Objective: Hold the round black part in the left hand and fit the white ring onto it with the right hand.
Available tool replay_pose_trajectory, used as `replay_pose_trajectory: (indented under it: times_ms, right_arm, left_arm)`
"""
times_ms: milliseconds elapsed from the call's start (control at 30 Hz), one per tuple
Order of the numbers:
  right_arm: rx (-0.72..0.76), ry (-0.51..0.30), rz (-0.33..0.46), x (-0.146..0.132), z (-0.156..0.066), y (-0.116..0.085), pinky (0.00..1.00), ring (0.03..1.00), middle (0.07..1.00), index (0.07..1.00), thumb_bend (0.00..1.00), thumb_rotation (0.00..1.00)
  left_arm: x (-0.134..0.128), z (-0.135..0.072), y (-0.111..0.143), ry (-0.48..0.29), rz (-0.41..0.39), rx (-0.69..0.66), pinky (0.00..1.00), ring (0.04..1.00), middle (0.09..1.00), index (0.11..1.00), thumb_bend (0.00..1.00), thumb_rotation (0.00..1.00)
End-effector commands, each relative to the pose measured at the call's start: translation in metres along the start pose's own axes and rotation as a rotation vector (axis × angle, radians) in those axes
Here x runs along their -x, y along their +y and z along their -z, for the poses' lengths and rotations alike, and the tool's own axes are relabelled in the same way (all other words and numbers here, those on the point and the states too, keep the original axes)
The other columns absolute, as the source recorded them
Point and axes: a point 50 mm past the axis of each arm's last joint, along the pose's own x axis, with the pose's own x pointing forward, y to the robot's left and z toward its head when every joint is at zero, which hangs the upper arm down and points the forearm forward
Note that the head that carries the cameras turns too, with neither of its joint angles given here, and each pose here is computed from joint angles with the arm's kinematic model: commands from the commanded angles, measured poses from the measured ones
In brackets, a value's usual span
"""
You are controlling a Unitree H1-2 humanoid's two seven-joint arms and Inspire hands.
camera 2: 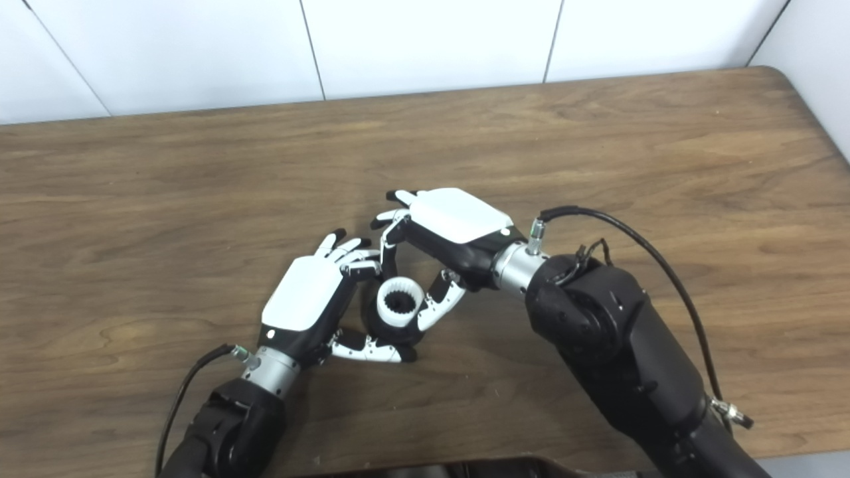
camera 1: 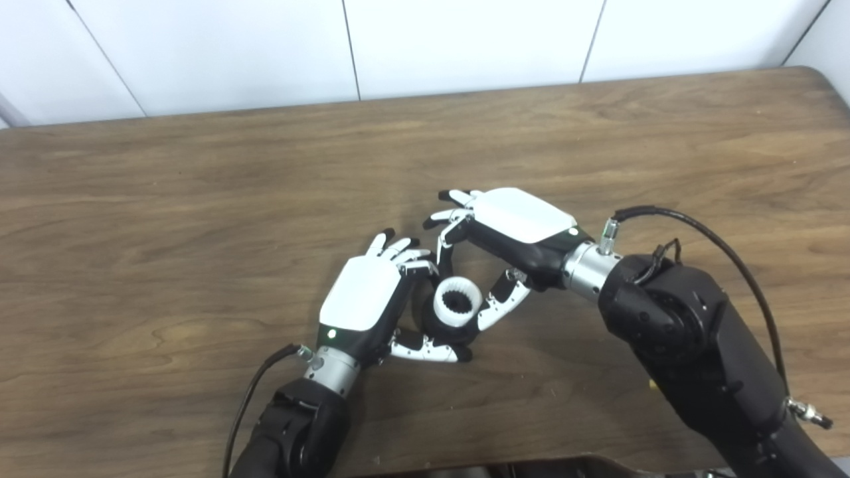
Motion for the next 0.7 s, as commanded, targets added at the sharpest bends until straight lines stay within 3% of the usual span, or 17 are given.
replay_pose_trajectory:
  times_ms: [0,667]
  right_arm:
    - [0.029,-0.031,0.033,-0.0012,-0.0045,-0.0068,1.0,1.0,0.878,0.484,0.52,0.14]
    - [0.03,-0.023,0.037,-0.0009,-0.0009,-0.0026,1.0,1.0,0.876,0.484,0.52,0.13]
  left_arm:
    - [-0.0001,0.0008,-0.0034,0.008,0.039,-0.031,1.0,0.903,0.798,0.484,0.52,0.05]
    - [-0.0003,-0.0014,-0.002,0.007,0.035,-0.024,1.0,0.906,0.799,0.484,0.52,0.06]
